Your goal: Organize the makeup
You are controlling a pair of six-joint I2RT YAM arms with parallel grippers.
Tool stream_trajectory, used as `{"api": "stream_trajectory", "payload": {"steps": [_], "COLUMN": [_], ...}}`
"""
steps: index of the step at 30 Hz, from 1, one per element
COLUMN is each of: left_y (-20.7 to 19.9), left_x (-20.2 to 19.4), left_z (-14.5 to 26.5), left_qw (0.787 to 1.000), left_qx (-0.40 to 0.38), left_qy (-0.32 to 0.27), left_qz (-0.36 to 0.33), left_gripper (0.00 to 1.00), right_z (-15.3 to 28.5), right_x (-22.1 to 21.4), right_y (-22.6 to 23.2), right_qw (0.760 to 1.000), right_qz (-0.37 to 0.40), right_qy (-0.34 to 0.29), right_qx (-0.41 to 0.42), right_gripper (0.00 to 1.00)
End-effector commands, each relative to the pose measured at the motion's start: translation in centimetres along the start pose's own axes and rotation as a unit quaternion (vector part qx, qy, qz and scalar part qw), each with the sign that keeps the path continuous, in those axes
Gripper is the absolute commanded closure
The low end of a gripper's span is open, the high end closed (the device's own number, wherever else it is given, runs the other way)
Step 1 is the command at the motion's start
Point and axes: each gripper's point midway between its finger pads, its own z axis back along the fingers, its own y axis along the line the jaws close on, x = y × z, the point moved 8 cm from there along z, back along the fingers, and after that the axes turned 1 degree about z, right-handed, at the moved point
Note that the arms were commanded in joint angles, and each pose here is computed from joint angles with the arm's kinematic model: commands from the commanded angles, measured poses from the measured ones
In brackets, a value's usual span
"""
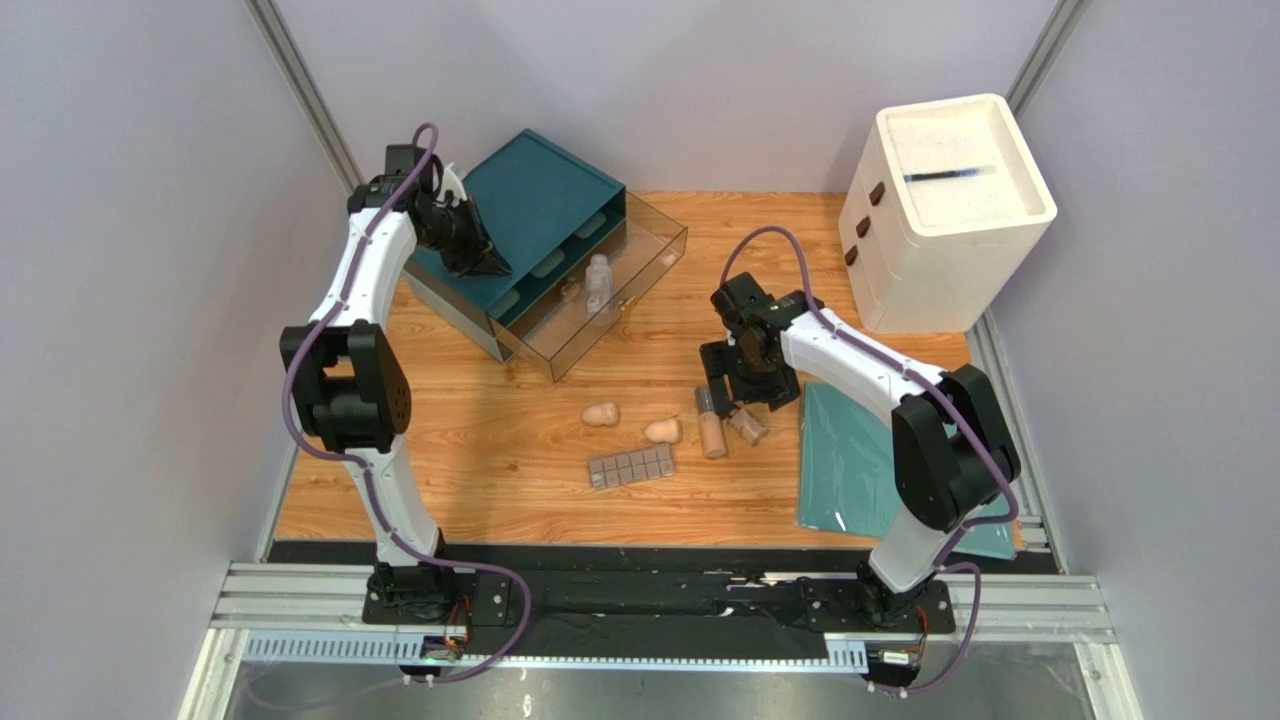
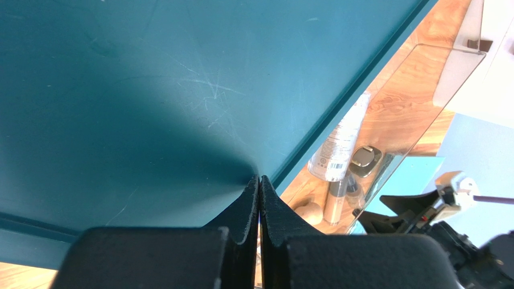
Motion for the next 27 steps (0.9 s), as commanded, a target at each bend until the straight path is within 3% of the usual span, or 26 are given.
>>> {"api": "stream_trajectory", "payload": {"steps": [1, 12, 14, 15, 16, 17, 19, 27], "left_y": [1.2, 1.6, 1.6, 1.6, 1.6, 1.5, 1.4, 1.2], "left_x": [-0.7, -1.1, -1.1, -1.1, -1.1, -1.1, -1.1, -0.9], "left_z": [-0.8, -1.2, -1.2, -1.2, -1.3, -1.3, -1.3, -1.2], "left_qw": [1.000, 0.999, 0.999, 0.999, 0.999, 0.999, 0.999, 0.999], "left_qx": [0.014, 0.018, 0.019, 0.018, 0.017, 0.016, 0.013, 0.007], "left_qy": [0.022, 0.034, 0.033, 0.034, 0.034, 0.033, 0.034, 0.031], "left_qz": [0.002, 0.006, 0.006, 0.006, 0.007, 0.007, 0.008, 0.009], "left_gripper": [1.00, 1.00, 1.00, 1.00, 1.00, 1.00, 1.00, 1.00], "right_z": [-0.4, -5.5, -6.3, -6.5, -6.7, -6.6, -6.3, -1.2], "right_x": [-0.1, -2.1, -2.0, -2.0, -2.0, -1.8, -1.7, 2.2], "right_y": [-0.7, -1.0, -1.3, -1.6, -2.2, -2.5, -3.6, -5.3], "right_qw": [1.000, 0.998, 0.998, 0.998, 0.997, 0.997, 0.997, 0.996], "right_qz": [0.011, 0.003, -0.004, -0.005, -0.017, -0.022, -0.038, -0.067], "right_qy": [-0.012, 0.050, 0.050, 0.051, 0.052, 0.050, 0.045, -0.036], "right_qx": [-0.027, -0.033, -0.034, -0.038, -0.045, -0.047, -0.052, -0.039], "right_gripper": [0.23, 0.30, 0.40, 0.58, 0.88, 0.94, 1.00, 1.00]}}
